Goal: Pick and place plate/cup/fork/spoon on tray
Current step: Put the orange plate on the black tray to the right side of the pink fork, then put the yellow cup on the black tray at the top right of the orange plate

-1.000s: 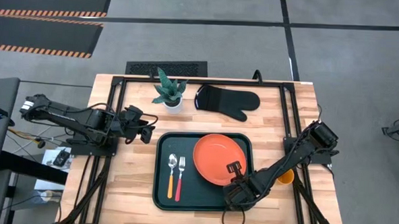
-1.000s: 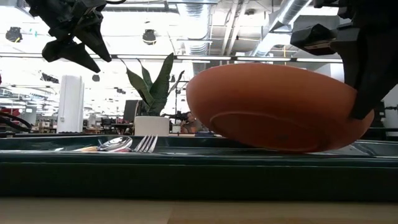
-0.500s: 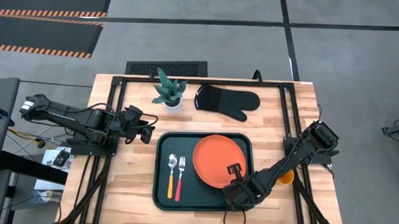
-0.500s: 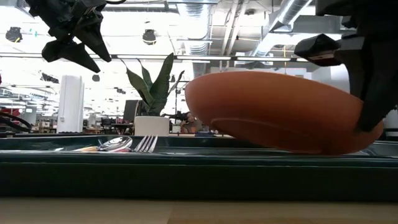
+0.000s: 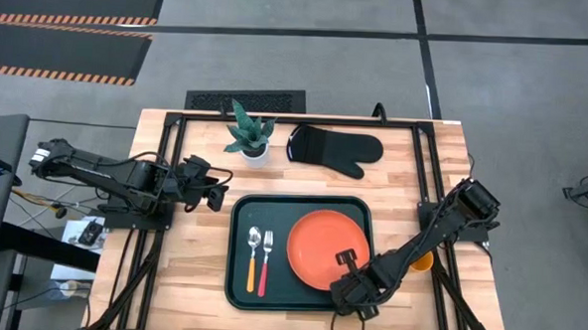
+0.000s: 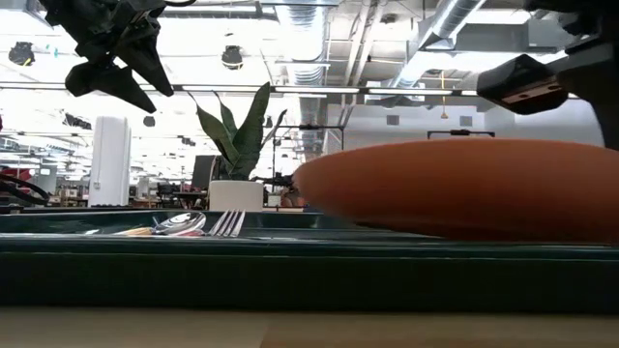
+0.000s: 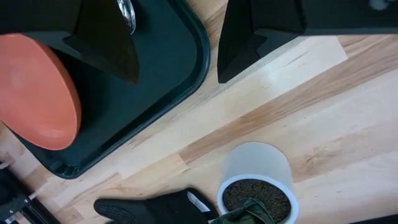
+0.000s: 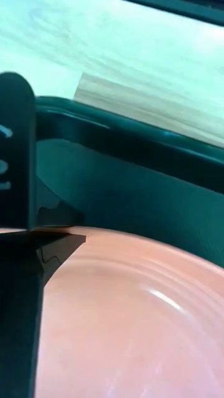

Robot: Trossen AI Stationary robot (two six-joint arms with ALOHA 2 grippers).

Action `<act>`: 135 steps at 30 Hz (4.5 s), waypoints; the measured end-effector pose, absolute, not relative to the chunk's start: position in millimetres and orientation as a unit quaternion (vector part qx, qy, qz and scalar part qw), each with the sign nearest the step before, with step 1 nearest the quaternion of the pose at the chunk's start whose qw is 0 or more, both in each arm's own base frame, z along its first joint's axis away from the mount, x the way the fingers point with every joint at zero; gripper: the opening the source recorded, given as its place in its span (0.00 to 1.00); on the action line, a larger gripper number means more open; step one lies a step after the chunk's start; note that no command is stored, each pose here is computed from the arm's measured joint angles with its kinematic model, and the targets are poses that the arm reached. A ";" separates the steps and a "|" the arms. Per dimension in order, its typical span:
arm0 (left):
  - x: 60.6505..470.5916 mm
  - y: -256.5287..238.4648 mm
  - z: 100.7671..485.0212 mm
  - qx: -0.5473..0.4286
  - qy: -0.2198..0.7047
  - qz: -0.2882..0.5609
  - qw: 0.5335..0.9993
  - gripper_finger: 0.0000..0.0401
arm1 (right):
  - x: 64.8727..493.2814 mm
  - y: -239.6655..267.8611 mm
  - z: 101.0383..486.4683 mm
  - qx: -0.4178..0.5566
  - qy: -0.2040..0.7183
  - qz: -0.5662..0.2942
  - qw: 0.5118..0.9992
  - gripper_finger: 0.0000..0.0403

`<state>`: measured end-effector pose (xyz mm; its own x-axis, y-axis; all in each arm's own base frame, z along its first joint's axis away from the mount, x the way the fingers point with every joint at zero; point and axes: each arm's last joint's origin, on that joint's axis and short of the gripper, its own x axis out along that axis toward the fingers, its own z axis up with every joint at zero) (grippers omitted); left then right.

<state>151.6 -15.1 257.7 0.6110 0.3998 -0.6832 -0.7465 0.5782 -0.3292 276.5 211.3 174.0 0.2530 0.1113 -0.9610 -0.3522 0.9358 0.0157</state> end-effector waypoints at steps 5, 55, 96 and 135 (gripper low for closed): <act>151.6 -15.1 257.7 -0.306 0.282 0.339 0.844 0.51 | 275.7 212.8 174.0 -0.091 0.598 0.160 0.780 0.00; 151.5 -15.1 257.7 -0.302 0.283 0.338 0.845 0.51 | 277.7 217.0 173.2 -0.060 0.596 0.182 0.779 0.01; 151.9 -15.7 257.7 -0.308 0.287 0.331 0.845 0.51 | 278.1 216.3 173.2 -0.062 0.596 0.181 0.780 0.15; 152.0 -16.3 257.2 -0.314 0.294 0.324 0.843 0.51 | 240.3 185.9 259.8 0.078 0.600 0.108 0.789 0.46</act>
<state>152.0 -16.3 257.2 0.6182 0.3607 -0.6984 -0.7300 0.5930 -0.3398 240.3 185.9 259.8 0.2571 0.2651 -0.9293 -0.0768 0.9642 0.2538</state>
